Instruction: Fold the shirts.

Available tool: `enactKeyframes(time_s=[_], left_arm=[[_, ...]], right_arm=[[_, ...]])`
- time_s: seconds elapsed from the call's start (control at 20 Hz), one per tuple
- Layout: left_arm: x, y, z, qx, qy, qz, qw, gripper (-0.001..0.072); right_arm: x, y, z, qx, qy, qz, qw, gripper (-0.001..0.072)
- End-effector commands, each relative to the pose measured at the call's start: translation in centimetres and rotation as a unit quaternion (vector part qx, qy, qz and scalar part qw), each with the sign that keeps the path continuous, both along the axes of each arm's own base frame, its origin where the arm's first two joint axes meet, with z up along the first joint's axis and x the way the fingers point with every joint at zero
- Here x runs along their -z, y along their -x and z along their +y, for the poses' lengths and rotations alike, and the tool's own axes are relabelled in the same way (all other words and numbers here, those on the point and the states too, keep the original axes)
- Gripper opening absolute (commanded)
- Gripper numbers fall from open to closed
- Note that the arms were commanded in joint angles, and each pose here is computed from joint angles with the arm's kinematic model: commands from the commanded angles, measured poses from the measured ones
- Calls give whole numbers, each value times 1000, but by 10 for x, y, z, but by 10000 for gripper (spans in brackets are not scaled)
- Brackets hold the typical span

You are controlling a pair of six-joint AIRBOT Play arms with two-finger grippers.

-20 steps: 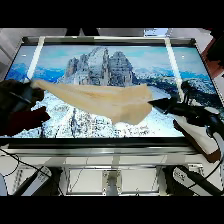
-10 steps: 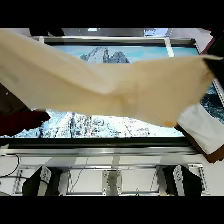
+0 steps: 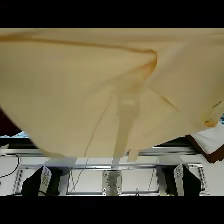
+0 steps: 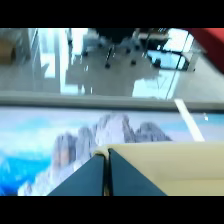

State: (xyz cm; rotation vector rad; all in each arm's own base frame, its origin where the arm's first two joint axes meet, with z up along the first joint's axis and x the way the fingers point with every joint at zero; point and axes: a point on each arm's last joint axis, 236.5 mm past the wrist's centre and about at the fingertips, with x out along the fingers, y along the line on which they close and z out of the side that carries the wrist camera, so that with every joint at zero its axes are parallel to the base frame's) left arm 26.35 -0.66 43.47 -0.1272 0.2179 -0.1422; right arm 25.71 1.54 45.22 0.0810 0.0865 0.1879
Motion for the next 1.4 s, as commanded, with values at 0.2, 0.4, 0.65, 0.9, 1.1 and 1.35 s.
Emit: enactKeyframes(time_s=[0.2,0.4,0.65,0.9,1.1,1.35], left_arm=[[226,-83,10,18,26,281,959,4],[333,-136,28,-57,-5,361,931,5],[394,-188,11,-47,73,374,923,5],[413,-188,-3,-18,83,397,914,5],[430,-162,-17,20,46,451,891,5],[477,-137,-34,47,42,536,842,6]], right_arm=[[208,-100,-9,-129,-111,298,939,26],[368,-128,15,-123,-76,457,878,26],[442,-185,13,-68,-129,466,873,26],[430,-209,-3,-39,-120,425,896,26],[448,-181,-2,-60,-79,479,872,26],[493,-129,1,-70,-66,566,819,26]])
